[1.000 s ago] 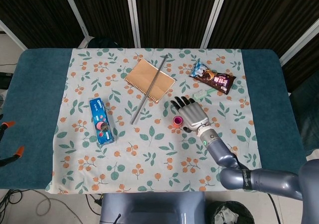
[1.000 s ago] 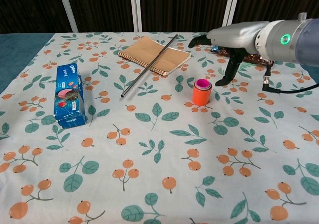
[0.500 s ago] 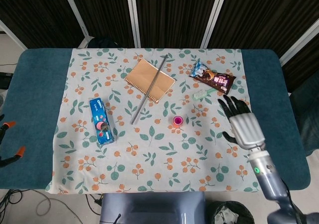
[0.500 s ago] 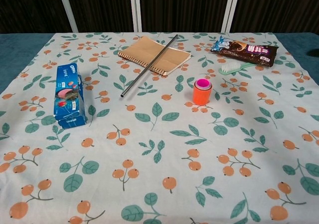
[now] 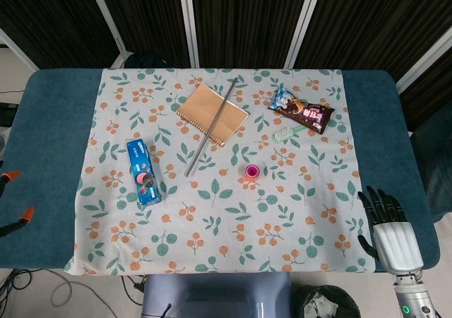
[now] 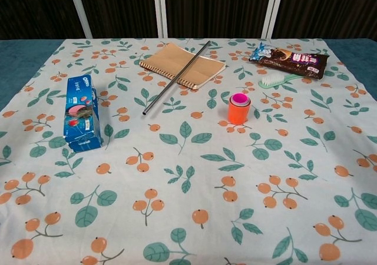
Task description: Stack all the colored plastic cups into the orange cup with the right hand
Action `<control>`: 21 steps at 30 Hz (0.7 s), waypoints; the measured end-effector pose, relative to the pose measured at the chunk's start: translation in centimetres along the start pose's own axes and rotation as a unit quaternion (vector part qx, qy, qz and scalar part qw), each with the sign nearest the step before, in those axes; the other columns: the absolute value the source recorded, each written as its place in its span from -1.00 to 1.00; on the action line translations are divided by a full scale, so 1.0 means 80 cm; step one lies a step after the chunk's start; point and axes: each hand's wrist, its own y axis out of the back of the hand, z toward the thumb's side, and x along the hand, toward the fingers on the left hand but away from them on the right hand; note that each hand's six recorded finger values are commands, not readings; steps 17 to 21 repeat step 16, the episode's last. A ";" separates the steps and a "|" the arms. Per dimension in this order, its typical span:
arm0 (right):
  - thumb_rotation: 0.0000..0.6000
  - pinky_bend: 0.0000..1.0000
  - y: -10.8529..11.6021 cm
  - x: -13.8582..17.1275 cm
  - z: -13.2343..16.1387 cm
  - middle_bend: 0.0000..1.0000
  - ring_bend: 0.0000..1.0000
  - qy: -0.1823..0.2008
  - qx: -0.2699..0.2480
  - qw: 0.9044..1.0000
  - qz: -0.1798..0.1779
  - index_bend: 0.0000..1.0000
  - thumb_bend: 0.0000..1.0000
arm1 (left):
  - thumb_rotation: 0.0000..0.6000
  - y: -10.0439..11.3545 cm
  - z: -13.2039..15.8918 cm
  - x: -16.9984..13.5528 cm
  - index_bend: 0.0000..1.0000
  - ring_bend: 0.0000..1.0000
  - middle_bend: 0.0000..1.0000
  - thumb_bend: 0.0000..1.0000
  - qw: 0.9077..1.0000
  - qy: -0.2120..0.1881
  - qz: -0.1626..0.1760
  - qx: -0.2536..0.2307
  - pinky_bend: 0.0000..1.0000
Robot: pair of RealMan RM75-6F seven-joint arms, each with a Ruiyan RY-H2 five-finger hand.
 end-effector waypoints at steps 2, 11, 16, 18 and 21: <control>1.00 -0.73 -0.001 -0.002 0.000 -1.00 -0.96 -0.002 0.005 1.000 -0.007 -1.00 -0.39 | 1.00 0.000 0.000 0.000 -0.55 -1.00 -0.98 -0.51 1.000 0.000 0.000 0.000 -1.00; 1.00 -0.73 0.004 -0.001 -0.008 -1.00 -0.96 -0.018 0.011 0.999 -0.027 -1.00 -0.39 | 1.00 -0.003 -0.001 0.001 -0.55 -1.00 -0.98 -0.51 1.000 -0.001 -0.006 0.008 -1.00; 1.00 -0.73 0.007 0.001 -0.013 -1.00 -0.96 -0.025 0.007 0.999 -0.029 -1.00 -0.39 | 1.00 -0.003 0.000 -0.001 -0.55 -1.00 -0.98 -0.51 1.000 -0.002 -0.005 0.008 -1.00; 1.00 -0.73 0.007 0.001 -0.013 -1.00 -0.96 -0.025 0.007 0.999 -0.029 -1.00 -0.39 | 1.00 -0.003 0.000 -0.001 -0.55 -1.00 -0.98 -0.51 1.000 -0.002 -0.005 0.008 -1.00; 1.00 -0.73 0.007 0.001 -0.013 -1.00 -0.96 -0.025 0.007 0.999 -0.029 -1.00 -0.39 | 1.00 -0.003 0.000 -0.001 -0.55 -1.00 -0.98 -0.51 1.000 -0.002 -0.005 0.008 -1.00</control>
